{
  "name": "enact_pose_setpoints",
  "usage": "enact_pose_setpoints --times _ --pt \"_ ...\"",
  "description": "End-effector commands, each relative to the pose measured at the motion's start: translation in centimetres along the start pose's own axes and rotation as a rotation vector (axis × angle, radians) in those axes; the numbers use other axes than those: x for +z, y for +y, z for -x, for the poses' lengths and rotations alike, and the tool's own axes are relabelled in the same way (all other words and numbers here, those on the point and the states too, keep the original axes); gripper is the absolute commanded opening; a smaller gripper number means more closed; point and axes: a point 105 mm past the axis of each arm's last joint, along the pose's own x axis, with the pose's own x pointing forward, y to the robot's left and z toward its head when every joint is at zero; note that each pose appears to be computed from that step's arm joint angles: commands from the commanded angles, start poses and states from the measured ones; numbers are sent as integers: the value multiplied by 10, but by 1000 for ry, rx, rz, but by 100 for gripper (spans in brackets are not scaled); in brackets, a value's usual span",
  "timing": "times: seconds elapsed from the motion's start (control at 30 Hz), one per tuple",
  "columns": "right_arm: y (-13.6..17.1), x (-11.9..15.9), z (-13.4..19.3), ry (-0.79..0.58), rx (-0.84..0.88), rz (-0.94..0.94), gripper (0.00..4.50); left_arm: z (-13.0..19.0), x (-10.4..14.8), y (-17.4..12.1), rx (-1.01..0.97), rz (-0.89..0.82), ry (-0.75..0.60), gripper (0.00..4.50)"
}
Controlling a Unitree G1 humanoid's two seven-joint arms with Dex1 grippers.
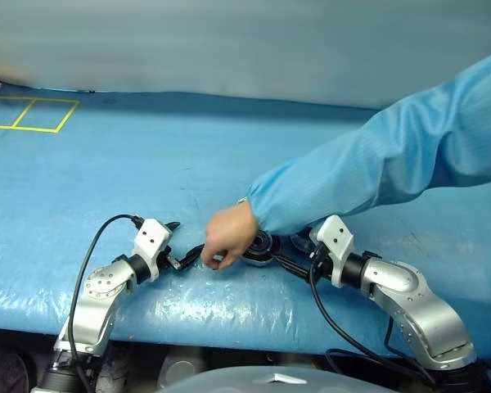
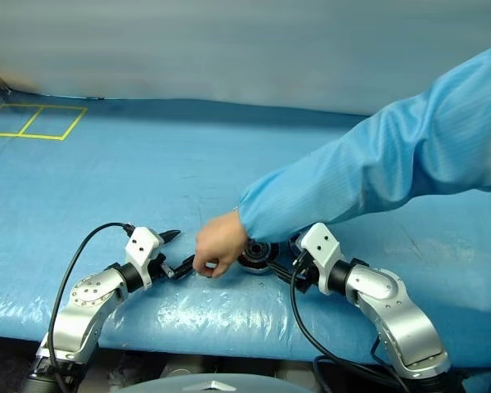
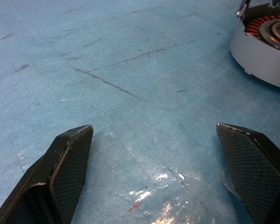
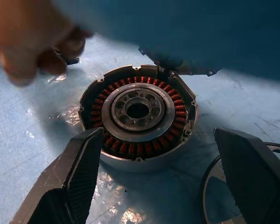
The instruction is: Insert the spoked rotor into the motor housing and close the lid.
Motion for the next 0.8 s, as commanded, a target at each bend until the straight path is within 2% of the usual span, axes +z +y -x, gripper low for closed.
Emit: enact_pose_setpoints --times 0.03,0.43,0.63,0.8 --pt "-3 11 5 -32 -16 47 397 -2 9 0 -7 -31 -32 450" --pt "-2 10 3 -24 -14 54 397 4 12 0 -40 -29 -55 450" --pt "-4 9 4 -16 -21 60 397 14 33 -34 -273 -2 -115 450" --pt "-5 10 4 -20 -26 62 397 7 27 -54 -335 -31 -77 450"
